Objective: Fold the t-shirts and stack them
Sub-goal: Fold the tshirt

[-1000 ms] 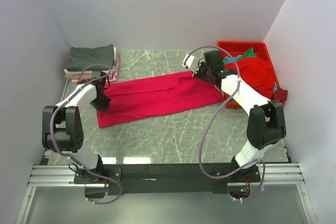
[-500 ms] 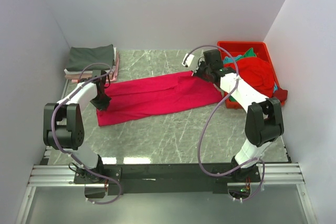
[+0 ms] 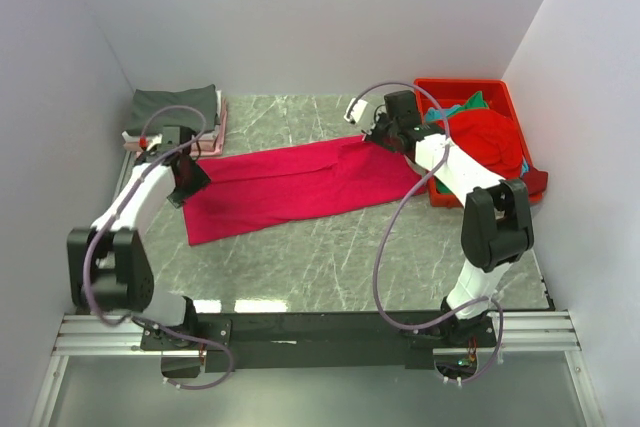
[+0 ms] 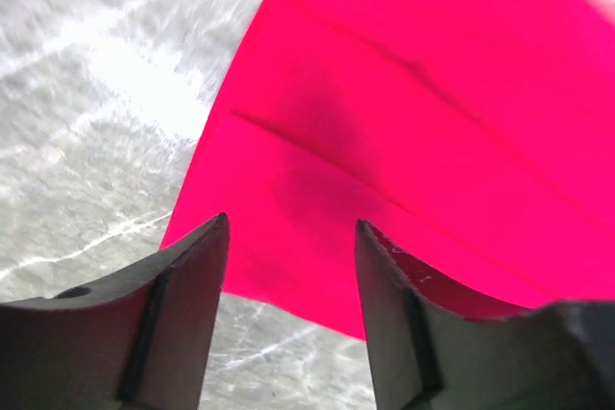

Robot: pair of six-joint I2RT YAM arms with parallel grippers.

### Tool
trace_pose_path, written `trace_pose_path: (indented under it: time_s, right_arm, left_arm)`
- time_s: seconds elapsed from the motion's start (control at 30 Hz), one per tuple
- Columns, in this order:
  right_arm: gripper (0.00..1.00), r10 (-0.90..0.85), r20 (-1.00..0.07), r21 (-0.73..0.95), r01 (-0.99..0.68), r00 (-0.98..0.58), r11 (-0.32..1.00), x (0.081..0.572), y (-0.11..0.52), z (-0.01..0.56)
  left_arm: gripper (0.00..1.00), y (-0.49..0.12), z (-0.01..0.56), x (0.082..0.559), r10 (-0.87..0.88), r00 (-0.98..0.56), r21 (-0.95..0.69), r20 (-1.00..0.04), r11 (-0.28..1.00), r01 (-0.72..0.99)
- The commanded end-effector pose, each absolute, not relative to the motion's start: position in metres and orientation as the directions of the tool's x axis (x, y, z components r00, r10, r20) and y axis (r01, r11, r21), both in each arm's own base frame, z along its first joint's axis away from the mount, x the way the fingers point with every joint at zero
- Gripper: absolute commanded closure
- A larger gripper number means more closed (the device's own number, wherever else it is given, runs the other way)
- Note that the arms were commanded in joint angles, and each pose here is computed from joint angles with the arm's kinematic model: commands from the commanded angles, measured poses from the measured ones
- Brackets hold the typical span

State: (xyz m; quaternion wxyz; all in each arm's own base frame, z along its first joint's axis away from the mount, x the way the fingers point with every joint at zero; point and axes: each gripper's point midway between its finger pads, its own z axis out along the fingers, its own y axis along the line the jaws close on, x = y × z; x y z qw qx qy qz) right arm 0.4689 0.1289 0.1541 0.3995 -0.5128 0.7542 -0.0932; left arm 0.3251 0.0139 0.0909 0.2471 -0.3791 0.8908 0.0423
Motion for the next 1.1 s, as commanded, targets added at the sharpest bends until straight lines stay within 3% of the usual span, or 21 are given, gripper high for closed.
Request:
trace_pose_path:
  time_s: [0.0, 0.1, 0.23, 0.43, 0.97, 1.03, 1.07]
  right_arm:
    - [1.00, -0.831, -0.537, -0.566, -0.668, -0.145, 0.483, 0.485, 0.133, 0.168]
    - [1.00, -0.833, -0.532, -0.565, -0.669, -0.152, 0.483, 0.490, 0.133, 0.165]
    - [1.00, -0.835, -0.526, -0.560, -0.673, -0.163, 0.484, 0.494, 0.134, 0.159]
    - [1.00, -0.838, -0.517, -0.557, -0.674, -0.175, 0.485, 0.500, 0.134, 0.153]
    - [1.00, -0.852, -0.475, -0.557, -0.674, -0.221, 0.485, 0.522, 0.141, 0.126]
    - [0.91, -0.848, -0.481, -0.583, -0.642, -0.222, 0.498, 0.532, 0.145, 0.126]
    - [0.79, -0.843, -0.481, -0.587, -0.625, -0.242, 0.514, 0.536, 0.145, 0.119]
  left_arm:
    - [0.38, 0.013, 0.137, 0.337, -0.608, -0.548, -0.220, -0.574, 0.759, -0.612]
    - [0.36, 0.004, 0.172, 0.338, -0.530, -0.547, -0.279, -0.647, 0.833, -0.477]
    - [0.25, 0.002, 0.220, 0.327, -0.475, -0.457, -0.324, -0.752, 0.870, -0.371]
    - [0.14, 0.015, 0.247, 0.304, -0.413, -0.351, -0.293, -0.840, 0.891, -0.346]
    - [0.13, 0.018, 0.249, 0.274, -0.362, -0.329, -0.260, -0.872, 0.913, -0.315]
    - [0.13, 0.017, 0.247, 0.273, -0.363, -0.326, -0.262, -0.873, 0.913, -0.313]
    - [0.13, 0.017, 0.247, 0.273, -0.362, -0.327, -0.263, -0.873, 0.914, -0.309]
